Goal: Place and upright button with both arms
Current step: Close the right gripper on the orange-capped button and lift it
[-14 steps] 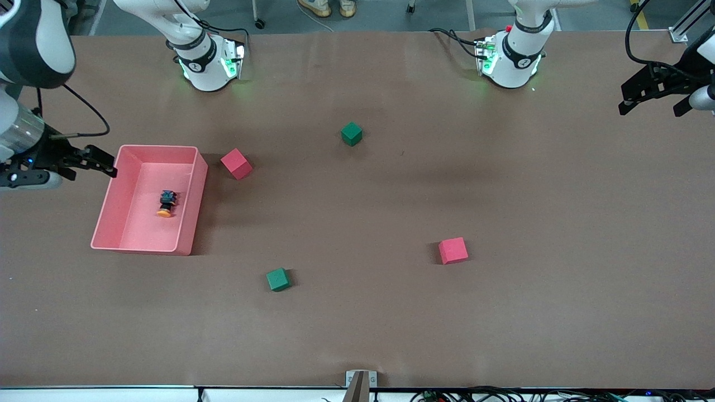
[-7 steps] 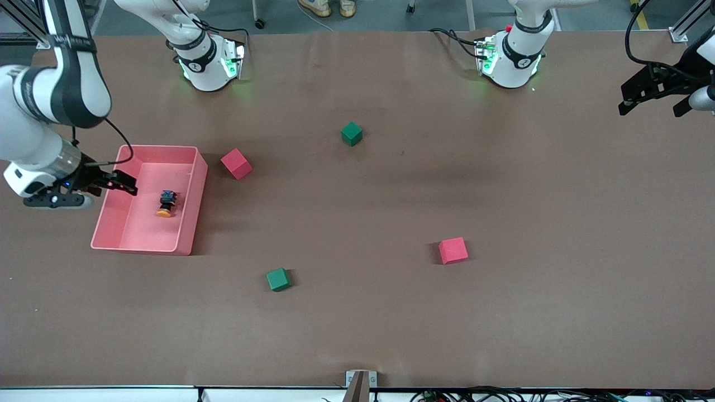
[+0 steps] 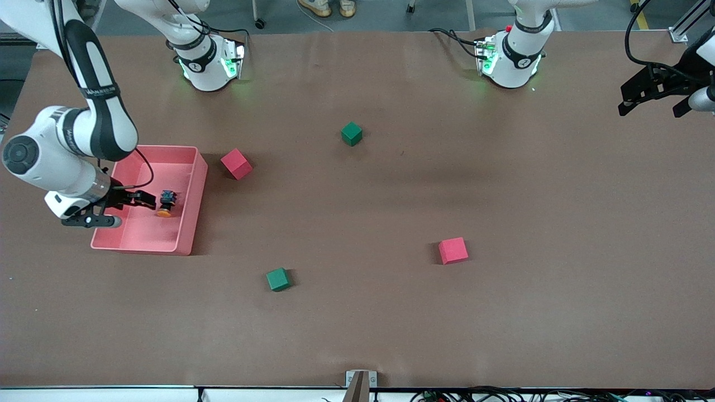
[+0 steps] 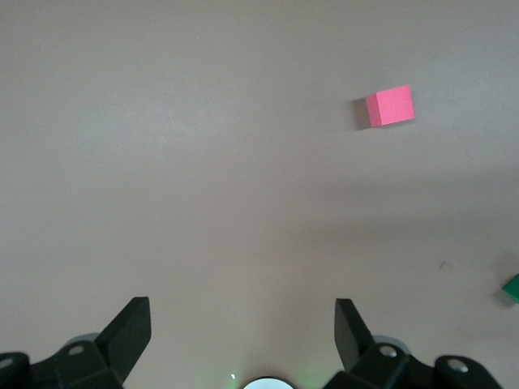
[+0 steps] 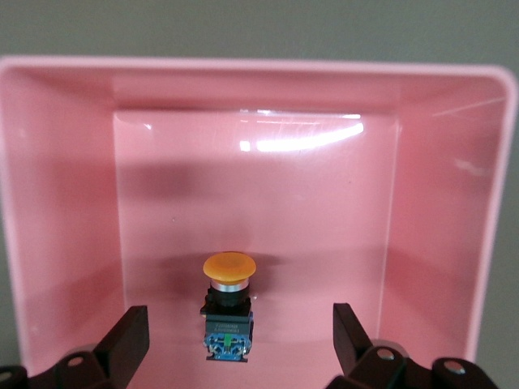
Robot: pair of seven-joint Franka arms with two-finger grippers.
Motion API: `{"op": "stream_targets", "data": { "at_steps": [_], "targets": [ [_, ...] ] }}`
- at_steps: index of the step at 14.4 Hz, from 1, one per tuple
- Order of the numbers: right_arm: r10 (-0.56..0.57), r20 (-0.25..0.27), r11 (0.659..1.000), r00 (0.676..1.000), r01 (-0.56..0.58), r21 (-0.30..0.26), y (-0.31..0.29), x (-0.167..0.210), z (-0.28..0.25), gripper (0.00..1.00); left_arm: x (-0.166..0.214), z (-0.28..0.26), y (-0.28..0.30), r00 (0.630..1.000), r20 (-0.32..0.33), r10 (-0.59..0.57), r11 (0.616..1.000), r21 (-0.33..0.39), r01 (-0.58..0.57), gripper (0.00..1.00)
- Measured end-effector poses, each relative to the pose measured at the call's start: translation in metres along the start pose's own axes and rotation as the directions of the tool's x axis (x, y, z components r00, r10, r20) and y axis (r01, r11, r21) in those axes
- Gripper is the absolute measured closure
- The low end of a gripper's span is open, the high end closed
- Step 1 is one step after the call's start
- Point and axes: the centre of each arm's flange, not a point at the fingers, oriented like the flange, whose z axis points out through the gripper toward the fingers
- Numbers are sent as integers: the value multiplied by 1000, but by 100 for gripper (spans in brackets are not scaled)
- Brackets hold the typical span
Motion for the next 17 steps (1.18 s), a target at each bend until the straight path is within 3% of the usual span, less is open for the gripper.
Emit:
{"op": "stream_targets", "data": {
  "at_steps": [8, 17],
  "targets": [
    [-4, 51, 1000, 999, 4, -2, -3, -6, 50, 0, 0, 1, 1, 1000, 1, -8, 1000, 0, 8, 0],
    [-10, 46, 1000, 999, 11, -10, -5, -6, 89, 4, 2, 3, 4, 1000, 5, -4, 1000, 0, 4, 0]
  ]
}}
